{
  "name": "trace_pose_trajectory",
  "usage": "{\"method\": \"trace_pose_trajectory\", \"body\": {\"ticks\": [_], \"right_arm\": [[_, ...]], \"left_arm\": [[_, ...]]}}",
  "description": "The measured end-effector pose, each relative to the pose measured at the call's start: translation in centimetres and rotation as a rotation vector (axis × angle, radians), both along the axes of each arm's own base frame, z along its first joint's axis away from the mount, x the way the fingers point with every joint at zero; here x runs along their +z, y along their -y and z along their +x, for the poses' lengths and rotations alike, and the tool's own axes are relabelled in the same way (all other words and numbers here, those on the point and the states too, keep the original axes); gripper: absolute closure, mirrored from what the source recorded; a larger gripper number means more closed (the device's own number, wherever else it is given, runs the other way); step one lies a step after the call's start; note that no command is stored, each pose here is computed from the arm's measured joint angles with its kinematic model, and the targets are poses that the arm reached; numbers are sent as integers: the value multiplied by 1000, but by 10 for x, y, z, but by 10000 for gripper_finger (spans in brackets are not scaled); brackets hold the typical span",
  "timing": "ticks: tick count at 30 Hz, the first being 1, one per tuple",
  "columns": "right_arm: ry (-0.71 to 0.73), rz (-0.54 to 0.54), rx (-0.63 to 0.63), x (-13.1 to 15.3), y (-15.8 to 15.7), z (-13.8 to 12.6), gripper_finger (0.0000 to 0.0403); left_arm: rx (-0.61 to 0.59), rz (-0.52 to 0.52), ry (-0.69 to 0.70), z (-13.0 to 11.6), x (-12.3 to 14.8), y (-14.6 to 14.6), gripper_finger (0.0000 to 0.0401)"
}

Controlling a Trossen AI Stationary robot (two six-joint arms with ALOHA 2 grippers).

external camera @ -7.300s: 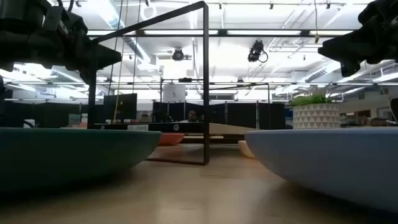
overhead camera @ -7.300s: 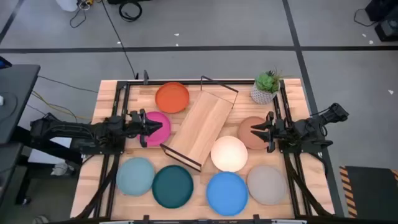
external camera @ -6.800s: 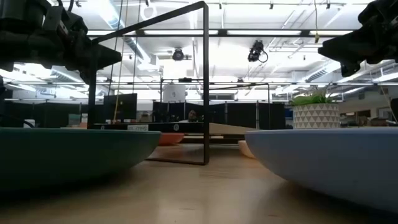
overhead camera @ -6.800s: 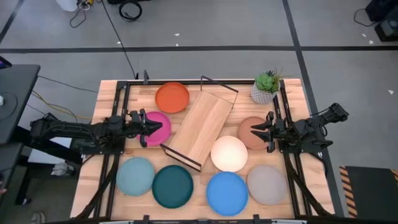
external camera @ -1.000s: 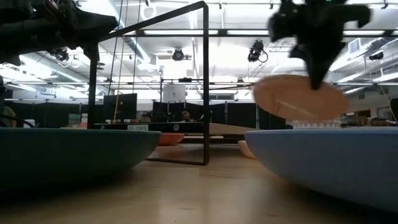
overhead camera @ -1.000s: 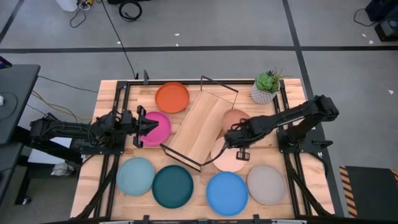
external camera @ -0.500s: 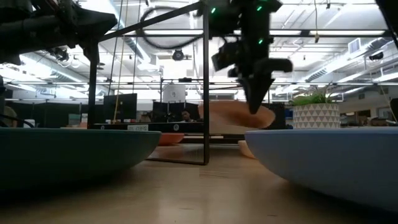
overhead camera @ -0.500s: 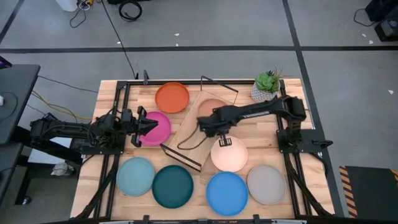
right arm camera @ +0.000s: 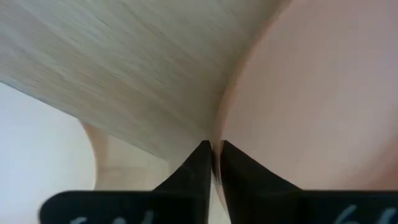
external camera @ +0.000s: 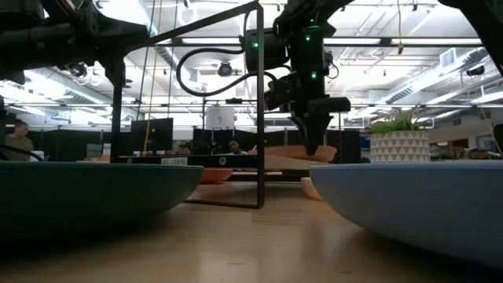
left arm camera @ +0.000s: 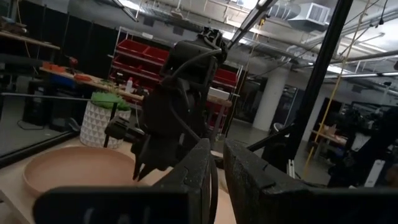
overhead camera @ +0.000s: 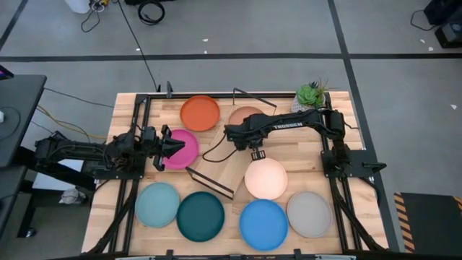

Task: Place and stack plates onto a shelf
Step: Put the brown plate on the shelf, then stack the white plate on top of the brown plate on the shelf

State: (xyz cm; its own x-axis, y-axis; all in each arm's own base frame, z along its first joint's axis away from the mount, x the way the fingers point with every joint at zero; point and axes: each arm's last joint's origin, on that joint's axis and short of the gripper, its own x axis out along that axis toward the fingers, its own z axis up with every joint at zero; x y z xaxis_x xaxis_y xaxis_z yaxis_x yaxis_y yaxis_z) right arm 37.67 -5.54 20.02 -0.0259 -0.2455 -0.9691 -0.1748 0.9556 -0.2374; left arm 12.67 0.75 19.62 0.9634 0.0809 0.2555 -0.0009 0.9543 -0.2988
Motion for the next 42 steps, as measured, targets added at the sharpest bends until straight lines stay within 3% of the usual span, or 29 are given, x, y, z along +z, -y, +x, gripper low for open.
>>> {"method": "trace_pose_trajectory", "body": {"ticks": [7,13,24,30,36,42], "right_arm": [[-49,-57,-42,10,-4,-4,298],[-36,-41,-46,29,-35,-6,262],[13,14,-13,5,-111,-47,259],[48,69,21,-15,-133,-81,259],[-68,98,147,-32,-146,-110,259],[-90,95,270,-34,-164,-118,259]], "left_arm": [[-4,-12,-11,0,-1,0,351],[-4,-14,-17,0,-2,0,351],[-4,-13,-24,1,-2,0,351],[22,89,-32,1,-2,0,351],[24,95,-33,1,-2,0,351],[32,127,-34,1,-2,0,351]]}}
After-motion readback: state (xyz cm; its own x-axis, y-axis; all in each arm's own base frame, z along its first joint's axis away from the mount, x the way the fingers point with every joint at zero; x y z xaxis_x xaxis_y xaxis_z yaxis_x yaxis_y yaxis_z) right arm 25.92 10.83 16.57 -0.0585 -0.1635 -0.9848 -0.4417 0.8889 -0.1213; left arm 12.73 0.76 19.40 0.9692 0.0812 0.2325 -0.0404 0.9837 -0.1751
